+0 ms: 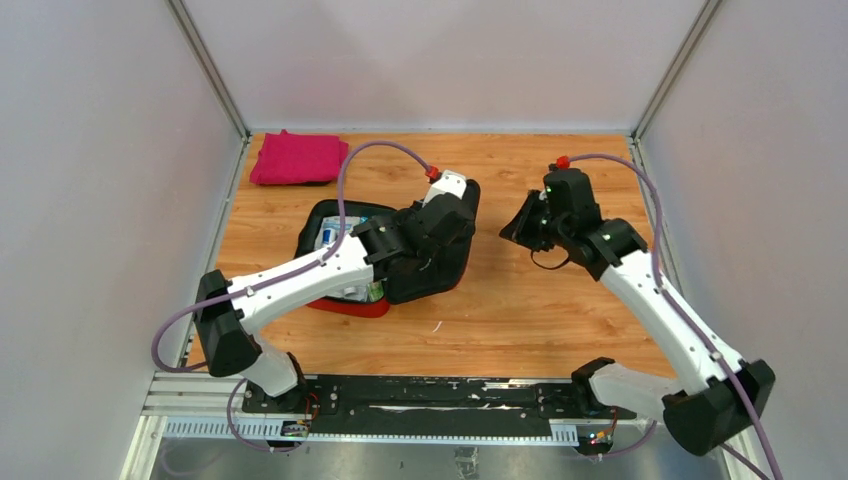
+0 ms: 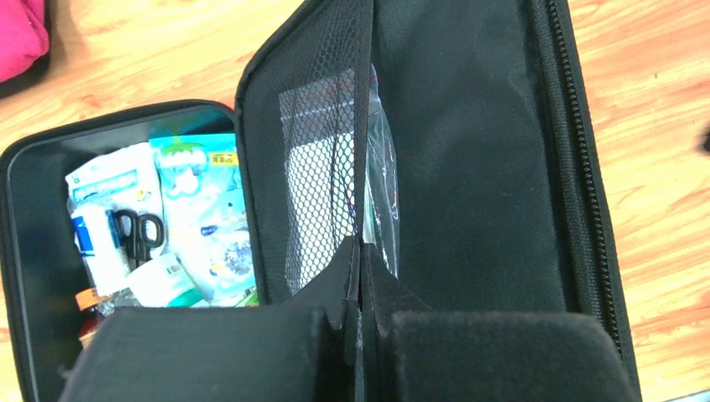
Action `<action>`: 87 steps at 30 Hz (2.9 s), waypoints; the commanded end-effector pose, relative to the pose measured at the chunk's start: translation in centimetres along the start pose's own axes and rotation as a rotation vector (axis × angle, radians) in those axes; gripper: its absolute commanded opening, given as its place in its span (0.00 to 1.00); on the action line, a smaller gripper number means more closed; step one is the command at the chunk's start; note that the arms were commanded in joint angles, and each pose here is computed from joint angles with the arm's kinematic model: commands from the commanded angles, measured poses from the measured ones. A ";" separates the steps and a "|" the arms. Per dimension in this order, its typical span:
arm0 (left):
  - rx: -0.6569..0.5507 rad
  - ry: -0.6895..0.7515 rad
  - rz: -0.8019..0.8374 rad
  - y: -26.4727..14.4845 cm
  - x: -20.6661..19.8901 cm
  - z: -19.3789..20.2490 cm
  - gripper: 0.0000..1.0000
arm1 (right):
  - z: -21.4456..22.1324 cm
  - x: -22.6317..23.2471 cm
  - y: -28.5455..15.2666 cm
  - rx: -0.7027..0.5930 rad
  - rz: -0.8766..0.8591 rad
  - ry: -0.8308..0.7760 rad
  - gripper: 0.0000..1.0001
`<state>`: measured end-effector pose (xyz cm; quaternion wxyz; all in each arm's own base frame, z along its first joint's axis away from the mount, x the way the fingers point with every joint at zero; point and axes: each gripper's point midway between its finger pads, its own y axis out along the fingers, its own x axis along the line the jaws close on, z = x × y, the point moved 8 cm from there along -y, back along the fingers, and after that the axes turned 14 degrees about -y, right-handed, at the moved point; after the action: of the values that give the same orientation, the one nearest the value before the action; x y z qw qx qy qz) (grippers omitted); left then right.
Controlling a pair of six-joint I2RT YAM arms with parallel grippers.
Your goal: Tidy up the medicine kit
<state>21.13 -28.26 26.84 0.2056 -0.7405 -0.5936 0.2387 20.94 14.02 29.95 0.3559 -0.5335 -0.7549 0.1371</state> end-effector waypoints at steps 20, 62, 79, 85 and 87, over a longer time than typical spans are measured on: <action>-0.230 -0.170 -0.139 -8.1 8.7 -4.8 0.54 | -0.4 14.5 12.7 0.274 -0.569 0.042 0.11; 0.040 -0.811 -0.177 2.3 28.3 3.0 1.00 | 6.2 0.4 4.0 0.157 -0.030 -0.208 0.70; 0.126 -0.990 0.068 3.7 26.6 9.1 1.00 | 8.4 -0.3 3.5 0.209 -0.092 -0.209 0.67; 0.112 -0.978 0.129 2.4 25.2 9.7 0.99 | 7.6 -0.1 3.2 0.176 -0.122 -0.291 0.65; 0.115 -0.963 0.134 2.4 24.9 9.8 0.99 | 6.6 -0.2 3.2 0.129 -0.102 -0.334 0.64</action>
<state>22.47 -2.95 14.60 -0.0697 -0.5530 -0.5939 0.5801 17.95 16.90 21.91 0.3165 -0.4328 -0.8034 0.2589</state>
